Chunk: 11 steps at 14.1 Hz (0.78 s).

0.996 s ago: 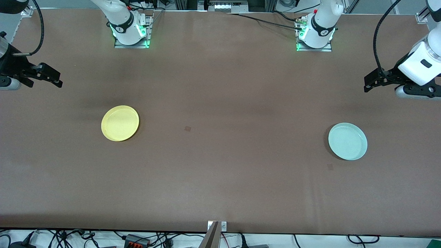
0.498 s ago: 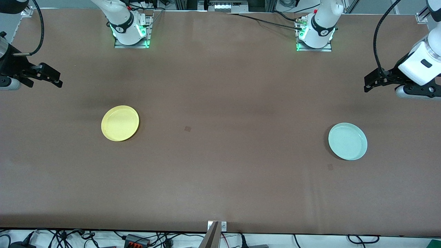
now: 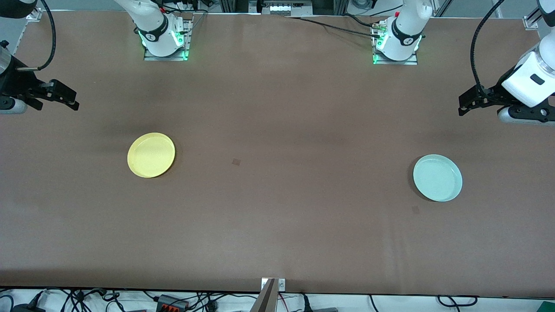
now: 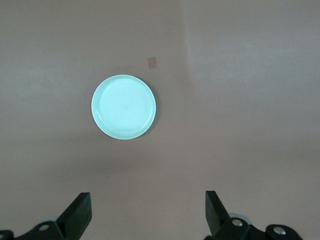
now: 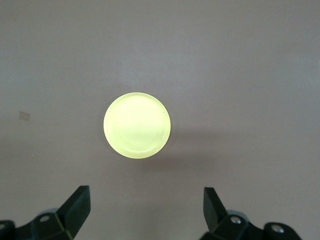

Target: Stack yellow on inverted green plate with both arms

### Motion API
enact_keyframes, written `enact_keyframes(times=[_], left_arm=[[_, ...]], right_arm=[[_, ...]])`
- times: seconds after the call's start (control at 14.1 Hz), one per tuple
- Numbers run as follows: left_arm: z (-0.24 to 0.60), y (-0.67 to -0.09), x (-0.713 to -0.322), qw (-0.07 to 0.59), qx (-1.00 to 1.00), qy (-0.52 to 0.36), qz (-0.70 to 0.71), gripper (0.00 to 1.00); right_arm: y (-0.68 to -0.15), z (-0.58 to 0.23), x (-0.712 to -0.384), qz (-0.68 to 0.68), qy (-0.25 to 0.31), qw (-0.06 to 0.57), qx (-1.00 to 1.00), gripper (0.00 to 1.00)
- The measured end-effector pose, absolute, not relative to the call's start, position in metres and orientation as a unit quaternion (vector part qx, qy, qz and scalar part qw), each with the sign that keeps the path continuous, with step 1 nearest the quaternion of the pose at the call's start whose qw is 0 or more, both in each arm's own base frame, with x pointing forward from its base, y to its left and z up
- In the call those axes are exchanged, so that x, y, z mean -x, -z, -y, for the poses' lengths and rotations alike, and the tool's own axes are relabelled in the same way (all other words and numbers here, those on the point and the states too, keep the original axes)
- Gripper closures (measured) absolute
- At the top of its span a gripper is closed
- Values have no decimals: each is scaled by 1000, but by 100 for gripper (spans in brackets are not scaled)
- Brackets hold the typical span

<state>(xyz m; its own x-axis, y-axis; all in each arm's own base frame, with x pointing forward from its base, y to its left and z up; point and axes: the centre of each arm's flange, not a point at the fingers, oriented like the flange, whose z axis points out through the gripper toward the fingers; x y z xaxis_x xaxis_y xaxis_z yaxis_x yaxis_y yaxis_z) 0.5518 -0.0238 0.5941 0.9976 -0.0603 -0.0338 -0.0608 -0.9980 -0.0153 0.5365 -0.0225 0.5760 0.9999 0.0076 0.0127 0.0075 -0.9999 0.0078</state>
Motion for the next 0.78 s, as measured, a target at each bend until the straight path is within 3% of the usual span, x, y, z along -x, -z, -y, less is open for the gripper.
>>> enact_keyframes(times=[0.36, 0.78], left_arm=[[19, -575, -558, 8, 998, -55, -26, 0], [-47, -471, -604, 3, 991, -129, 26, 0]], right_arm=[[-575, 23, -537, -4, -6, 4, -1000, 0], [-555, 23, -547, -3, 6, 4, -1000, 0]])
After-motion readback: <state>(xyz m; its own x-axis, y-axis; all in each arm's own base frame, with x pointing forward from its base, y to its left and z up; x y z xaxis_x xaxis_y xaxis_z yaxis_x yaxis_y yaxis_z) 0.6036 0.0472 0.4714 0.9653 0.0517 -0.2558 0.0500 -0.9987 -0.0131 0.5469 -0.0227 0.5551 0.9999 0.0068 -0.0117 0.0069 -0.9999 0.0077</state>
